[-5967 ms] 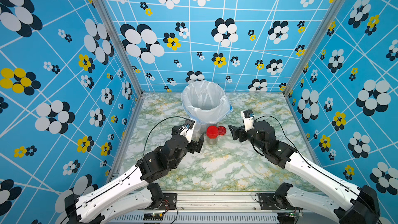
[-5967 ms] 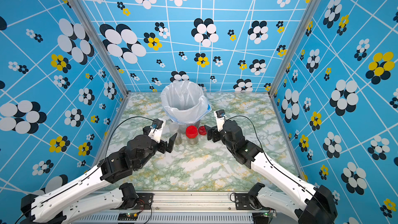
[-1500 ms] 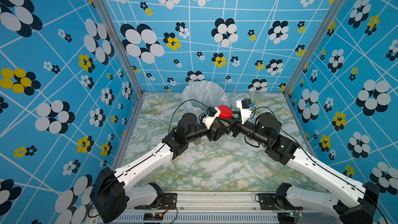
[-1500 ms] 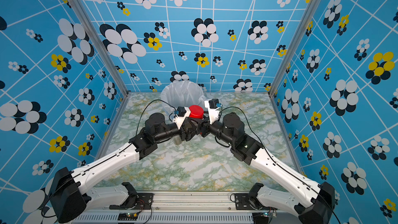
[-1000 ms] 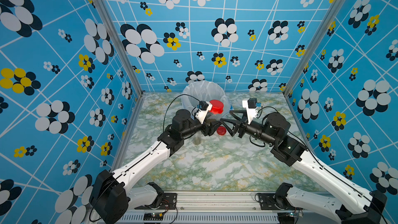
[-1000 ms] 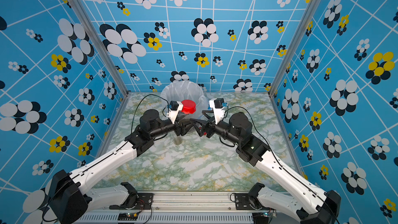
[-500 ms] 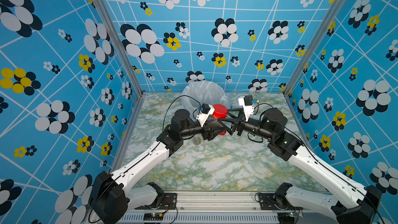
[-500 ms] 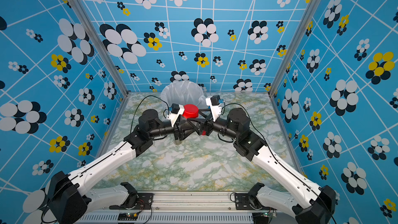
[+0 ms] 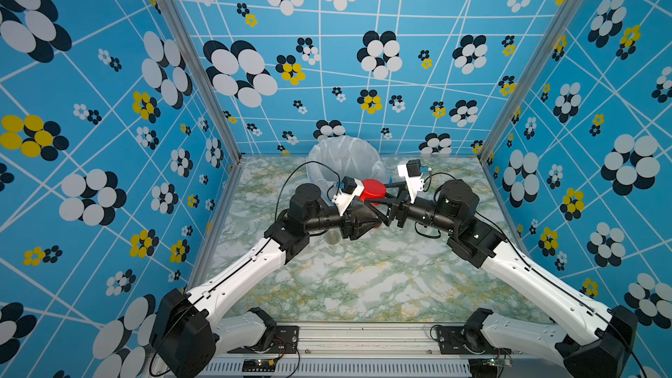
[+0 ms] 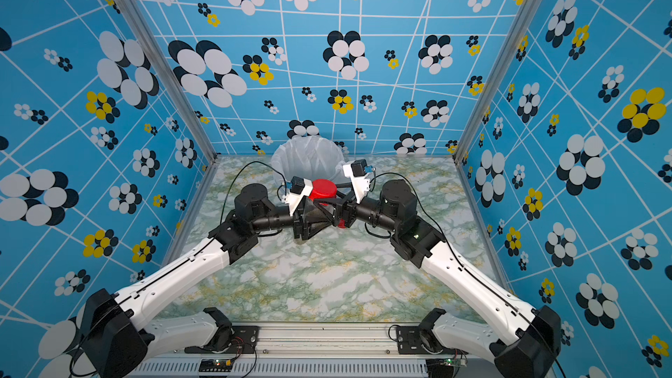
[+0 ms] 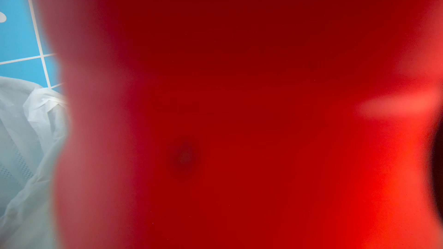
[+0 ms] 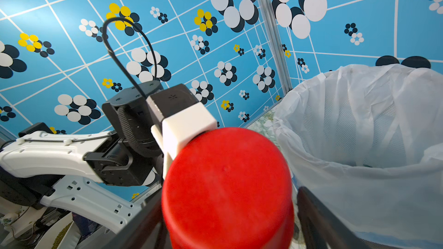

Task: Empty moldy mung beans from jars
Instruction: Unscrew the lid from the jar.

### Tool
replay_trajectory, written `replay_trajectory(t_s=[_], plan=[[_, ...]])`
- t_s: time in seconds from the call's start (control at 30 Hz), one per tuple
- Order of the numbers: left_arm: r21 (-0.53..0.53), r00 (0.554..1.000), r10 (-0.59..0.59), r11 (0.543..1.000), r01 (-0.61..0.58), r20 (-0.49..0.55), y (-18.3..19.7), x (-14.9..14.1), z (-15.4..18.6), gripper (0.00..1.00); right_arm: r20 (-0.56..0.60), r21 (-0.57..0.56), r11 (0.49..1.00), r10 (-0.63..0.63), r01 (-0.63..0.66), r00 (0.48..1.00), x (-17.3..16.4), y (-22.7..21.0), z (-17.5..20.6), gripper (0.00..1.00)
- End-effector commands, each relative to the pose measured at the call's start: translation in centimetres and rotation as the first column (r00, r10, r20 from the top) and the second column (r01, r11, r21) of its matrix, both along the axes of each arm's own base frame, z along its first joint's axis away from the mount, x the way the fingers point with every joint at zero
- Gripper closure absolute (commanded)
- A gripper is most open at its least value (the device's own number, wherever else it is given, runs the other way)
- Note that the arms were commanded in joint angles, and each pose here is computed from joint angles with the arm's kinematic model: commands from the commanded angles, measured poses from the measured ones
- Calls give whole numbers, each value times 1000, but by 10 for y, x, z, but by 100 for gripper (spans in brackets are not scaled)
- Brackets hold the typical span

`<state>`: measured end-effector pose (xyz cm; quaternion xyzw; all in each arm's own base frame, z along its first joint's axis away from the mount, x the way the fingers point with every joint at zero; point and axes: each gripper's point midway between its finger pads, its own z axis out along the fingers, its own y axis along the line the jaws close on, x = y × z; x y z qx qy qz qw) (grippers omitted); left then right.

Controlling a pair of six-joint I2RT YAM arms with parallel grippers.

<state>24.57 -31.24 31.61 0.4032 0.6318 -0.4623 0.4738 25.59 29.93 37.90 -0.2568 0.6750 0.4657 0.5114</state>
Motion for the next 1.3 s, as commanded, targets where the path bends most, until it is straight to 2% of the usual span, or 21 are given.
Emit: replay_trajectory(t_s=[0.0, 0.17, 0.23, 0.3, 0.47, 0.6, 0.8, 1.03, 1.2, 1.27], plan=[[8, 998, -25, 1000, 25, 52, -5, -4, 12, 29, 38, 39, 999, -16, 15, 999, 6, -1, 21, 15], [24, 998, -25, 999, 24, 59, -7, -5, 10, 29, 23, 50, 999, -23, 22, 999, 9, 0, 18, 17], [32, 998, -36, 999, 34, 53, -8, -6, 8, 29, 23, 50, 998, -31, 30, 999, 10, -1, 17, 25], [35, 998, -34, 999, 33, 50, -9, -6, 7, 27, 29, 46, 999, -21, 20, 999, 10, 1, 17, 38], [30, 998, -3, 1000, 2, 64, -6, -4, 8, 22, 36, 45, 999, -6, 5, 999, 8, 2, 18, 50], [5, 997, 8, 1000, -9, 78, -4, -5, 11, 26, 42, 61, 998, -12, 10, 999, 8, 0, 20, 49], [-33, 992, -32, 999, 37, 119, 1, -15, 14, 23, 67, 101, 995, 18, -24, 998, 5, -7, 27, 50], [-107, 982, -100, 987, 118, 159, 12, -22, 24, 23, 130, 104, 981, 151, -165, 980, -15, -3, 38, 49], [-98, 982, -114, 987, 130, 153, 12, -21, 27, 38, 149, 75, 971, 212, -225, 966, -23, 1, 39, 48], [-89, 983, -105, 989, 119, 149, 13, -19, 27, 40, 150, 65, 972, 212, -224, 966, -23, 2, 37, 46]])
